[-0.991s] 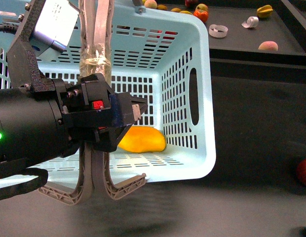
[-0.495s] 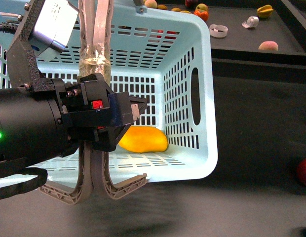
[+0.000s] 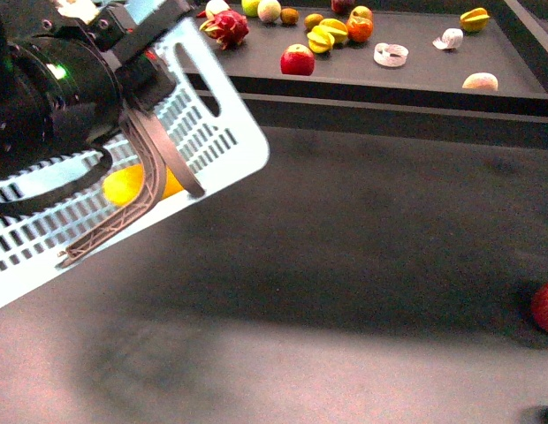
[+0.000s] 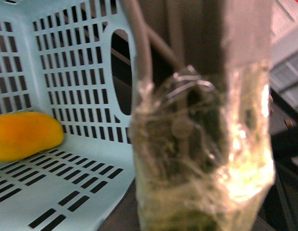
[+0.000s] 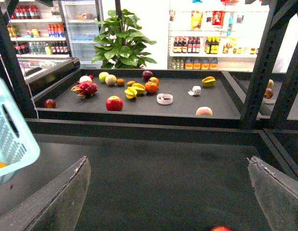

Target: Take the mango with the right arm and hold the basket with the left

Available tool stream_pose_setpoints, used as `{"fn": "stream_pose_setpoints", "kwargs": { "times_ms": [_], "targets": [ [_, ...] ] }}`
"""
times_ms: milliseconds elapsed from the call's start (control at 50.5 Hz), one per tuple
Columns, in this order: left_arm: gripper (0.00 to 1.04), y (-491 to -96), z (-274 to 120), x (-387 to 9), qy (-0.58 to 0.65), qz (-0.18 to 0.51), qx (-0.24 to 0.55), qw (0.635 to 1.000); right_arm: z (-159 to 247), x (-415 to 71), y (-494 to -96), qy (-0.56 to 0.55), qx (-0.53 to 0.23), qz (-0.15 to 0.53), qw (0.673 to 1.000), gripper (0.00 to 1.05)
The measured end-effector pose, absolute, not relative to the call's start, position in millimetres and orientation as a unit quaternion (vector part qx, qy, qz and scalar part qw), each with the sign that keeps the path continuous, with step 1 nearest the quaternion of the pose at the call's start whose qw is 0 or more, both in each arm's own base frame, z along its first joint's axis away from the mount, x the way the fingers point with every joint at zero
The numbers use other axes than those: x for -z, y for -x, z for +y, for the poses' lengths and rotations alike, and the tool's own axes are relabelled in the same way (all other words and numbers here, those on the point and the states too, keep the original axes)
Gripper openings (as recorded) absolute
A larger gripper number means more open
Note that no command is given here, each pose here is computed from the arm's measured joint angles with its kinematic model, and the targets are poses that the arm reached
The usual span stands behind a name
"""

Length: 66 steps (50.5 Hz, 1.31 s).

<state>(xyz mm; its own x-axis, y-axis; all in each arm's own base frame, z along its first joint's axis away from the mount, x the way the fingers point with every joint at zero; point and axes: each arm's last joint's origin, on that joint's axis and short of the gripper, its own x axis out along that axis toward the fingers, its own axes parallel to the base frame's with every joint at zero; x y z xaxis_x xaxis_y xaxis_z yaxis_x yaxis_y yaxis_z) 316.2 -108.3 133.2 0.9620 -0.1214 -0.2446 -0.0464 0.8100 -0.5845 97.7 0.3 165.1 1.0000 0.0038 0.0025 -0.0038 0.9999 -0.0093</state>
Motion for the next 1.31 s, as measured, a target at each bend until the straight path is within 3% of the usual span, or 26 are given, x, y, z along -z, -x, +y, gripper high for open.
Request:
{"fn": "stream_pose_setpoints", "kwargs": {
  "times_ms": [218,436,832,1011,1308],
  "targets": [
    [0.16,-349.1,-93.1,-120.4,0.442,0.137,-0.073,0.883,0.3,-165.0,-97.7,0.005,-0.002,-0.001,1.0,0.96],
    [0.16,-380.4,-94.7,-109.3,0.556,0.121,-0.101,0.816,0.2,-165.1,-97.6,0.005,-0.002,-0.001,1.0,0.96],
    [0.17,-412.3,-86.5,-78.3,0.619,0.093,-0.148,0.766,0.3,-165.1,-97.6,0.005,-0.002,-0.001,1.0,0.96],
    [0.42,-417.3,-87.6,-74.3,0.609,0.095,-0.159,0.771,0.3,-165.0,-97.7,0.005,-0.002,-0.001,1.0,0.96],
    [0.97,-383.6,-72.9,-87.6,0.547,0.112,-0.167,0.813,0.2,-165.1,-97.6,0.005,-0.002,-0.001,1.0,0.96]
  ]
}}
